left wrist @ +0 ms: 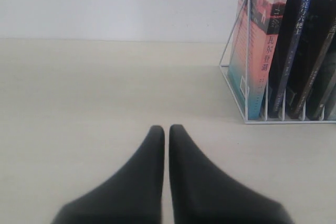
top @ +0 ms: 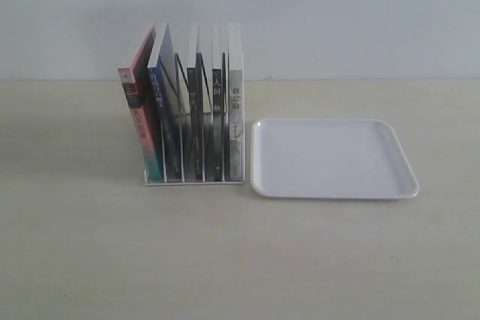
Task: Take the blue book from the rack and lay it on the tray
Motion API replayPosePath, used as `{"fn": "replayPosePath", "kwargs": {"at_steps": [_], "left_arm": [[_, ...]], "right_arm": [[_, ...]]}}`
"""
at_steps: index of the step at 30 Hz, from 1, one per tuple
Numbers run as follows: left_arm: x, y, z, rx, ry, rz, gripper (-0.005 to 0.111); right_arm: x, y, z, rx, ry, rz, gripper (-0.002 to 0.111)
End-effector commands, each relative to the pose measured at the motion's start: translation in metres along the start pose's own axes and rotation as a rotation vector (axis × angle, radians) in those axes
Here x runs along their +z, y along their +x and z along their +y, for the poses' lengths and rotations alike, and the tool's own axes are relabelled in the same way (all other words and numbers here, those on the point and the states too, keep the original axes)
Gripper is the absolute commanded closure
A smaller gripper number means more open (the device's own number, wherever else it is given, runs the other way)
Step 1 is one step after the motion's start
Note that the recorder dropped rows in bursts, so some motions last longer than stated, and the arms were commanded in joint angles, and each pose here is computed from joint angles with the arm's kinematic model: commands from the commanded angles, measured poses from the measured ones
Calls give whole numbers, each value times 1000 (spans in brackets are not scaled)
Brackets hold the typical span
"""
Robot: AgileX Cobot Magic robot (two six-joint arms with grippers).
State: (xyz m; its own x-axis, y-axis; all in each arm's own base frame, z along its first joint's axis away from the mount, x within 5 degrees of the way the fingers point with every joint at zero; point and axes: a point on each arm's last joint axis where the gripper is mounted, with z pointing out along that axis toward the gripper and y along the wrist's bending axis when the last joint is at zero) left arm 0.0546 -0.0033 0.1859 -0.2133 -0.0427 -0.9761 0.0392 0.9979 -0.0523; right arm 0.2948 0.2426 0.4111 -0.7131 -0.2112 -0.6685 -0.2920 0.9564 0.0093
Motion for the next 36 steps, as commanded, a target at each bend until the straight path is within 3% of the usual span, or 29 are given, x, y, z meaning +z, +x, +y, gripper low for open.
{"fn": "replayPosePath", "kwargs": {"at_steps": [1, 4, 6, 11, 36], "left_arm": [[0, -1, 0, -4, 0, -12, 103], [0, -1, 0, -4, 0, -12, 103], [0, -1, 0, -4, 0, -12, 103], [0, -1, 0, -4, 0, -12, 103], [0, -1, 0, -4, 0, -12, 103]], "right_arm": [[37, -17, 7, 27, -5, 53, 82], [54, -18, 9, 32, 3, 72, 60], [61, -16, 11, 30, 4, 87, 56], [80, -11, 15, 22, 11, 126, 61], [132, 2, 12, 80, -3, 242, 61]]}}
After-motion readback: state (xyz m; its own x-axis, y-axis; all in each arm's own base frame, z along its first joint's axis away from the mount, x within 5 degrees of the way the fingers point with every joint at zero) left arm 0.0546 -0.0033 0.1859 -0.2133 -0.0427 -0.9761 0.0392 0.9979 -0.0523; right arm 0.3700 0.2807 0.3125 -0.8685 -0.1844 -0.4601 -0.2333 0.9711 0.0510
